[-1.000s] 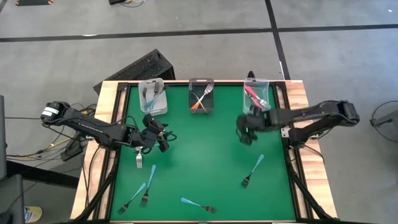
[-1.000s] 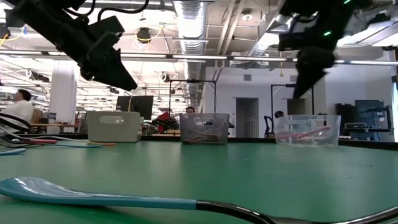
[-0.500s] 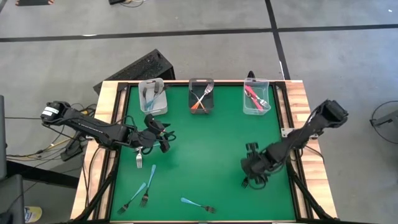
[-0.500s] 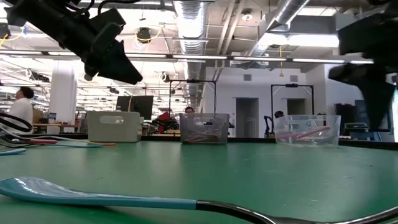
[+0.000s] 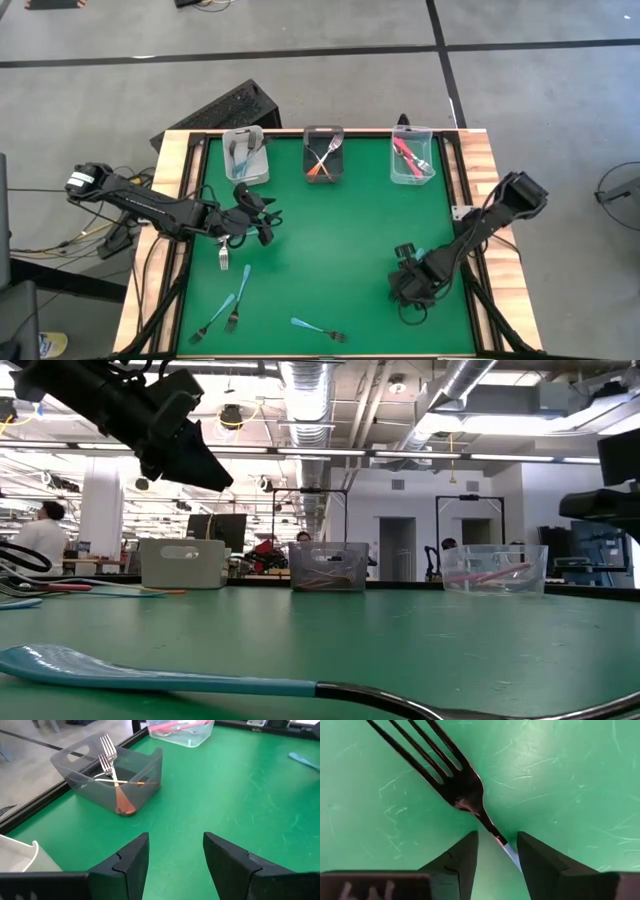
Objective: Sort silverware by color (type)
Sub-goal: Put the blue fork into the white bin
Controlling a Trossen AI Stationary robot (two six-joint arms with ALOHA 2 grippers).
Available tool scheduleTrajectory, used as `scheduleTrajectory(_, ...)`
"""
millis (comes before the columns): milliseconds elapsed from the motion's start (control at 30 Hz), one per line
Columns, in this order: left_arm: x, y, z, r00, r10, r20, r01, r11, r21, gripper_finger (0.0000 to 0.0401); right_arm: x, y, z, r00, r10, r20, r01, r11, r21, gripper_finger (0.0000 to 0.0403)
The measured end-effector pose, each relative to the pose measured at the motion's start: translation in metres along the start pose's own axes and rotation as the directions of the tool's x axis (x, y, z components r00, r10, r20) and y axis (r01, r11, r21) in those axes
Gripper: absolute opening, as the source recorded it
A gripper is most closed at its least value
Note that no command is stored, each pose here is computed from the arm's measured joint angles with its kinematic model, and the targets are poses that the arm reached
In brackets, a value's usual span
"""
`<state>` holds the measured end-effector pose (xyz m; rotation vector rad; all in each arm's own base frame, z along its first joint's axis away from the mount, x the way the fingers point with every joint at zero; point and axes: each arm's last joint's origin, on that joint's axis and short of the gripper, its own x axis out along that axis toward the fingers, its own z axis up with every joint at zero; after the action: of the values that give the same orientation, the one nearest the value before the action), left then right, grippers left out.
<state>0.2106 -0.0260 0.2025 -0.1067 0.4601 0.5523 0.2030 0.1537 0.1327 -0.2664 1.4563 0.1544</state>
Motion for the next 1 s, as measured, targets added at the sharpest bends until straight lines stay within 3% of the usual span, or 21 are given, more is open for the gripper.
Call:
scheduleTrajectory(133, 0.000, 0.000, 0.000, 1.000, -0.001, 0.003, 0.001, 1.000, -0.003, 0.0175, 0.002, -0.006, 0.004, 1.000, 0.019, 0.000, -0.019, 0.999, 0.036, 0.0120)
scheduleTrajectory(300, 0.000, 0.000, 0.000, 1.000, -0.009, 0.000, 0.009, 1.000, -0.017, 0.0175, -0.004, -0.017, 0.009, 0.997, 0.047, 0.056, -0.051, 0.995, 0.082, 0.0024)
scheduleTrajectory(367, 0.000, 0.000, 0.000, 1.000, -0.009, -0.001, 0.009, 1.000, -0.018, 0.0175, -0.007, -0.023, 0.014, 0.993, 0.030, 0.113, -0.043, 0.993, 0.114, 0.0016)
scheduleTrajectory(500, 0.000, 0.000, 0.001, 1.000, -0.012, 0.001, 0.012, 1.000, -0.021, 0.0175, -0.012, -0.039, 0.028, 0.957, -0.122, 0.265, 0.059, 0.970, 0.235, 0.0031)
scheduleTrajectory(600, 0.000, -0.002, 0.000, 0.999, -0.042, -0.012, 0.042, 0.999, -0.020, 0.0175, -0.021, -0.052, 0.045, 0.856, -0.285, 0.431, 0.123, 0.923, 0.366, 0.0029)
scheduleTrajectory(733, 0.005, -0.006, -0.003, 0.999, -0.046, -0.021, 0.046, 0.999, -0.015, 0.0175, -0.035, -0.082, 0.070, 0.659, -0.490, 0.570, 0.129, 0.821, 0.556, 0.0021)
scheduleTrajectory(867, 0.015, -0.018, -0.007, 0.995, -0.102, -0.013, 0.102, 0.995, 0.015, 0.0175, -0.050, -0.110, 0.085, 0.501, -0.581, 0.641, 0.076, 0.767, 0.637, 0.0022)
scheduleTrajectory(1000, 0.031, -0.033, -0.011, 0.980, -0.201, 0.012, 0.200, 0.978, 0.060, 0.0175, -0.061, -0.131, 0.091, 0.395, -0.635, 0.663, 0.055, 0.737, 0.673, 0.0021)
